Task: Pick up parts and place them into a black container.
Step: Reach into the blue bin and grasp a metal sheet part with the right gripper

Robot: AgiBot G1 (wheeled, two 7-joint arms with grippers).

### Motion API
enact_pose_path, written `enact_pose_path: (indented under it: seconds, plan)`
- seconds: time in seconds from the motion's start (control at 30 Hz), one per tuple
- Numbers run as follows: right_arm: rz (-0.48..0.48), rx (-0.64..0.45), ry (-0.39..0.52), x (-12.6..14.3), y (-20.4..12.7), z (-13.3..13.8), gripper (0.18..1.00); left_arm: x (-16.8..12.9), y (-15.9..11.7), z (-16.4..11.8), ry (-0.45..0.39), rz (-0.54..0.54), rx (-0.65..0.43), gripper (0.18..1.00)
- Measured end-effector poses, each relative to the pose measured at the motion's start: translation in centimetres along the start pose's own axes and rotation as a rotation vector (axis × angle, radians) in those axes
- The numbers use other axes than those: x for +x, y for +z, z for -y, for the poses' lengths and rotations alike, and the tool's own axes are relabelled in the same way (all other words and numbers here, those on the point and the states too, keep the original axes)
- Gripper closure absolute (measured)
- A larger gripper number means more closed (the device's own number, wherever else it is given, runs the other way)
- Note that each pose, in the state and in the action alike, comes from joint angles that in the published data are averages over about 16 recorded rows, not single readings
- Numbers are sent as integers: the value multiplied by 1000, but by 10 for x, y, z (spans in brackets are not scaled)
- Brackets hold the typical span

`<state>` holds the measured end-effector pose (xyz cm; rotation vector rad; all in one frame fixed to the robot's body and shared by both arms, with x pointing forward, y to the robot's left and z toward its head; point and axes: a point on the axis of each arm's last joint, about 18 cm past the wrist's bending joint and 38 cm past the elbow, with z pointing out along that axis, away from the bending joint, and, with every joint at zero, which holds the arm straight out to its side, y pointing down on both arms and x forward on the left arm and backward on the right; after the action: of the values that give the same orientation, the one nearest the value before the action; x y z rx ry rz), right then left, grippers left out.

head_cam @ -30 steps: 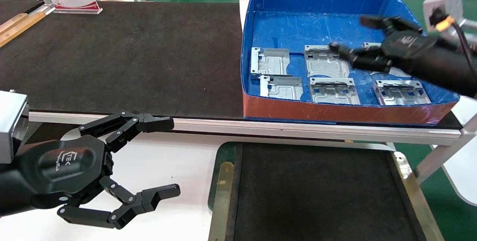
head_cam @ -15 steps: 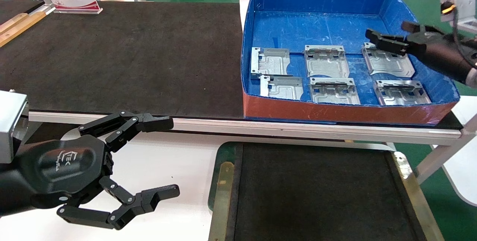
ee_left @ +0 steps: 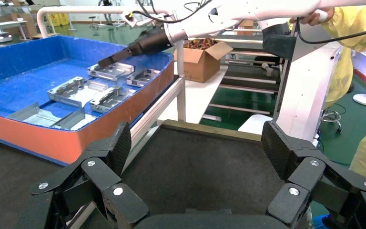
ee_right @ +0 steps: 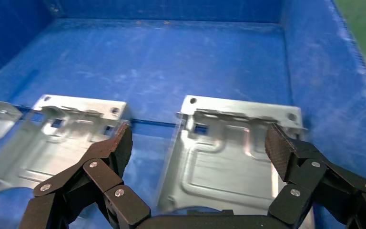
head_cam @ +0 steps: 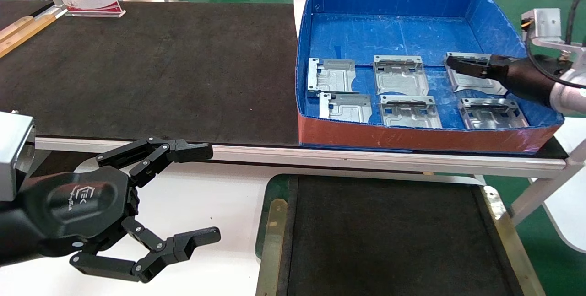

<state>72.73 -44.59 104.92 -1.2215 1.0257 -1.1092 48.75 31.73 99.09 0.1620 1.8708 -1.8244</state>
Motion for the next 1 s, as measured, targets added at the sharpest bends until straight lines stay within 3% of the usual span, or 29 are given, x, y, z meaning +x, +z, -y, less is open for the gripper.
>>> enact_pose_path:
  seconds: [0.6,1.0]
  plan:
    - [-17,-69,20,-11,9,0,181,0,0,0,0,0,0,184]
    - [-31,-92,-1,-12,12,-3,249,0,0,0,0,0,0,184]
